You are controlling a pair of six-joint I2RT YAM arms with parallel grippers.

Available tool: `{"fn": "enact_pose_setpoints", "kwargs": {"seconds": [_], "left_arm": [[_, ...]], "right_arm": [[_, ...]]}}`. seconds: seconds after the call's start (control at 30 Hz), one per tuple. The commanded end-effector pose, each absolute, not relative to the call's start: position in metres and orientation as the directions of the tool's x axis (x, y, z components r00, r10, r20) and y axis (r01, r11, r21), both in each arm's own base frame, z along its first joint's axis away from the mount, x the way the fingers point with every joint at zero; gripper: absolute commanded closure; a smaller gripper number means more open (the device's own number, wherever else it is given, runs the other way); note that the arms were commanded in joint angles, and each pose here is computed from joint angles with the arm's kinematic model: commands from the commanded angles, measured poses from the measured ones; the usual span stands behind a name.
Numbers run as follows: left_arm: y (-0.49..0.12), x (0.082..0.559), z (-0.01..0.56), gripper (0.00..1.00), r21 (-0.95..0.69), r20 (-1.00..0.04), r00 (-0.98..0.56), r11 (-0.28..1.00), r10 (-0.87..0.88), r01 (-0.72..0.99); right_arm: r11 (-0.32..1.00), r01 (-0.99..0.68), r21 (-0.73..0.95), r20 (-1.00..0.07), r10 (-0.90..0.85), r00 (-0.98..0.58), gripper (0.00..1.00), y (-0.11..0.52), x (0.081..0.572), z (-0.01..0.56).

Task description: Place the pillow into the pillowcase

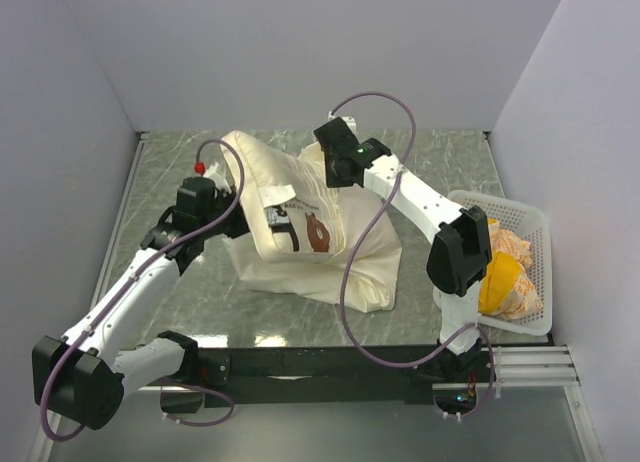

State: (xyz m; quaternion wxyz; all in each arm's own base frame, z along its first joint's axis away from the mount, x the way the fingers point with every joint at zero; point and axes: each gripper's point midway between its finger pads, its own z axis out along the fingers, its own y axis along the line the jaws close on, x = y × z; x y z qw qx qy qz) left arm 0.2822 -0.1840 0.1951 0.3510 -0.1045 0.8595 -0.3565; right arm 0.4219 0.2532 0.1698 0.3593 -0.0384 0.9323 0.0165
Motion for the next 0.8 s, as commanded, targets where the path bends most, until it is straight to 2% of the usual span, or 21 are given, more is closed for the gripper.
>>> {"fn": "enact_pose_setpoints", "kwargs": {"seconds": [0.0,0.07,0.1,0.2,0.33,0.47,0.53,0.77], "left_arm": [[-0.187,0.305,0.319,0.99,-0.688,-0.679,-0.56,0.679,-0.476,0.256],[-0.188,0.312,0.343,0.99,-0.684,-0.691,-0.539,0.677,-0.482,0.271],[-0.188,0.314,0.375,0.99,-0.682,-0.71,-0.498,0.663,-0.499,0.308],[-0.191,0.323,0.416,0.99,-0.681,-0.722,-0.459,0.65,-0.517,0.338],[-0.201,0.334,0.433,0.99,-0.692,-0.713,-0.477,0.628,-0.515,0.356],[-0.201,0.325,0.455,0.99,-0.684,-0.726,-0.454,0.611,-0.517,0.398],[-0.19,0.32,0.476,0.99,-0.659,-0.751,-0.395,0.632,-0.528,0.408],[-0.15,0.314,0.549,0.99,-0.607,-0.789,-0.212,0.679,-0.576,0.414]], "right_arm": [[0.978,-0.16,0.136,-0.763,0.0,-0.647,1.0,0.256,0.402,0.276],[0.941,-0.252,0.225,-0.79,0.025,-0.613,1.0,0.273,0.378,0.323],[0.916,-0.304,0.262,-0.795,0.026,-0.606,1.0,0.284,0.365,0.339],[0.855,-0.422,0.303,-0.837,0.027,-0.546,1.0,0.311,0.323,0.392],[0.808,-0.469,0.357,-0.866,0.099,-0.49,1.0,0.303,0.302,0.445],[0.82,-0.411,0.398,-0.859,0.176,-0.48,1.0,0.273,0.317,0.458],[0.818,-0.403,0.411,-0.851,0.187,-0.49,1.0,0.269,0.322,0.453],[0.74,-0.502,0.448,-0.85,0.179,-0.495,1.0,0.291,0.287,0.471]]}}
